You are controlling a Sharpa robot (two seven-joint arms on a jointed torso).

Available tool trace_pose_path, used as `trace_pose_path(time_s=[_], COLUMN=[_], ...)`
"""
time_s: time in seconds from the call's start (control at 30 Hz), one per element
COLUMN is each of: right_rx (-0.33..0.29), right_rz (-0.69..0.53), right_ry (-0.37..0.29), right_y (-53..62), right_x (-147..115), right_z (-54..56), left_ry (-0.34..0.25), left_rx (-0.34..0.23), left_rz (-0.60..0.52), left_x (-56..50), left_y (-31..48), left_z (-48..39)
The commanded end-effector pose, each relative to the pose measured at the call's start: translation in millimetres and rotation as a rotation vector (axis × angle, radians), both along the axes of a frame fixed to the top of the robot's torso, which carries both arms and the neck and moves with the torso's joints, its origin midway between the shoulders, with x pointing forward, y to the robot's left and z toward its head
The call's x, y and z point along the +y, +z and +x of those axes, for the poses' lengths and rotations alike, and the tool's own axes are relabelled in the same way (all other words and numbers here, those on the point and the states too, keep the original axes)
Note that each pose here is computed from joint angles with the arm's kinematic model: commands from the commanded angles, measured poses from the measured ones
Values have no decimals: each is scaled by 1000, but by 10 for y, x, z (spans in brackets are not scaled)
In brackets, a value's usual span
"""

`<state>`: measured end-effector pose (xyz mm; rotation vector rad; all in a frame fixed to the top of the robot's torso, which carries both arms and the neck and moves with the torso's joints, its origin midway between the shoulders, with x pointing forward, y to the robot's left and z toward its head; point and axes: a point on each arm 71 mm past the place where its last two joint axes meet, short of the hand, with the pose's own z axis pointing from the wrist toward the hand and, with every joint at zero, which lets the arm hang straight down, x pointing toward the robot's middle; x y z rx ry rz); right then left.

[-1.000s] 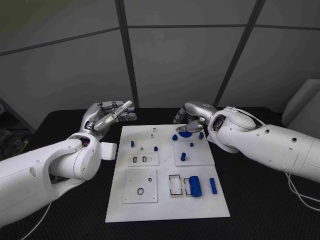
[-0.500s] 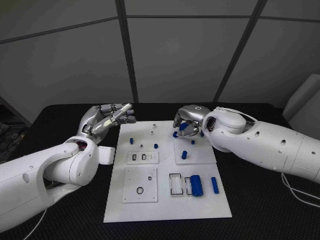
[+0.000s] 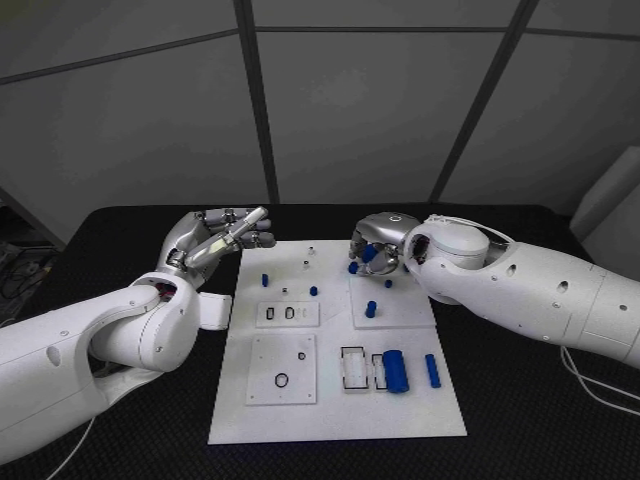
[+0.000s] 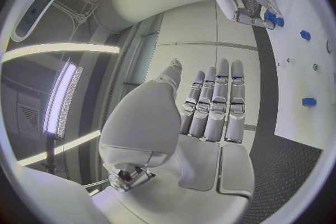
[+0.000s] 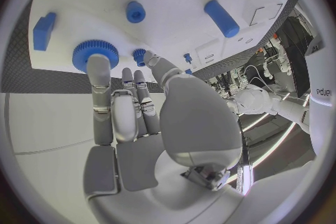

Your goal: Assemble the parts on the task board

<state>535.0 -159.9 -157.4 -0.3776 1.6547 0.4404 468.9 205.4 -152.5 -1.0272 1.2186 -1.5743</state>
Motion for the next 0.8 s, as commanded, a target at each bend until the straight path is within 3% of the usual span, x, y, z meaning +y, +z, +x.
trace_pose_path(time_s=[0.03,0.8], right_rx=[2,34], right_rz=[-18,-27], right_ry=[6,18], right_y=[5,-40], right_x=[19,84], right_z=[2,34], left_ry=[-19,-25], left_rx=[-10,-2], left_rz=[-1,0], left_x=[-14,-10], left_y=[16,12], left_z=[-6,-6])
